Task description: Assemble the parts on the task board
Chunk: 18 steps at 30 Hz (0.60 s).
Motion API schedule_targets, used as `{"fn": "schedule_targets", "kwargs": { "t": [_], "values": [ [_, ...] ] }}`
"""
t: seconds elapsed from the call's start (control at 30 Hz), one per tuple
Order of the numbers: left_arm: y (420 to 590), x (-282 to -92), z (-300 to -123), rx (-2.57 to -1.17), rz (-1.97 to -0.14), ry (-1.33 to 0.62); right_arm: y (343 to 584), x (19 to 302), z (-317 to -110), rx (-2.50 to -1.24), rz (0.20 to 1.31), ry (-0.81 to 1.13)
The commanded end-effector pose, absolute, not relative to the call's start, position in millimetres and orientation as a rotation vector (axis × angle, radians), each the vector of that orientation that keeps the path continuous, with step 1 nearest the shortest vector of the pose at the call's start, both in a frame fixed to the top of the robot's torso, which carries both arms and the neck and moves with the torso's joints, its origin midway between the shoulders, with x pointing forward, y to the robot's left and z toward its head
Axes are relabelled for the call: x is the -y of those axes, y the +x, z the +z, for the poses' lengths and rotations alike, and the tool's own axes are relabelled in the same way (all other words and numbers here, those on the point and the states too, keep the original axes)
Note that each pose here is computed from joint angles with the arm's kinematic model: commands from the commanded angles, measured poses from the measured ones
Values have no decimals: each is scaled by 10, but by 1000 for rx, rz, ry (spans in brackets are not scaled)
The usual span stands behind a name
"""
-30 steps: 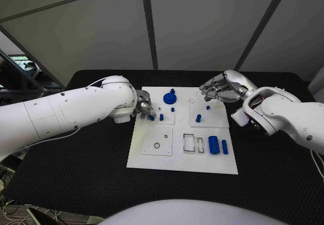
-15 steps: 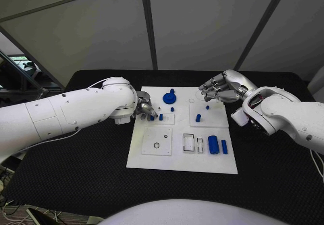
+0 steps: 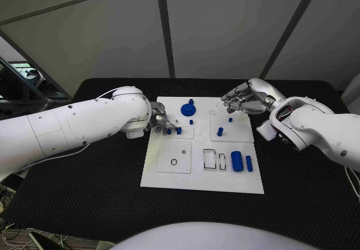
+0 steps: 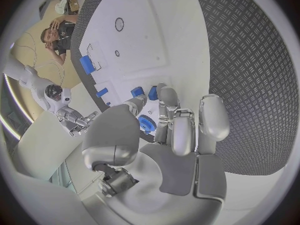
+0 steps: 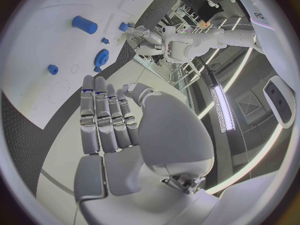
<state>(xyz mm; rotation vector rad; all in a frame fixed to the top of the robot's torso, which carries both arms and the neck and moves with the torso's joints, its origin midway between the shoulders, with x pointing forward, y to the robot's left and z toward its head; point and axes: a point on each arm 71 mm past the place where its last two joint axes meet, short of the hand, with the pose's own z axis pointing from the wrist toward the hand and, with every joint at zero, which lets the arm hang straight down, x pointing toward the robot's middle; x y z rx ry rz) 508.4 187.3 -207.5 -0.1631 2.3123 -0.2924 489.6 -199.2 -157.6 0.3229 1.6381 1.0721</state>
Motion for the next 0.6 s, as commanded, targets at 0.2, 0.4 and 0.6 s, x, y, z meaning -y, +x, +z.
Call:
{"fn": "schedule_targets", "kwargs": {
  "t": [0.2, 0.4, 0.6],
  "values": [
    [5076, -1900, -2092, -2299, -295, -189, 4910, 2008, -1570, -1636, 1064, 325],
    [5068, -1947, -2071, -2277, -315, -202, 4919, 2018, -1574, -1635, 1060, 328],
    [5083, -1968, -2016, -2221, -382, -249, 4927, 2020, -1577, -1635, 1058, 329]
  ]
}}
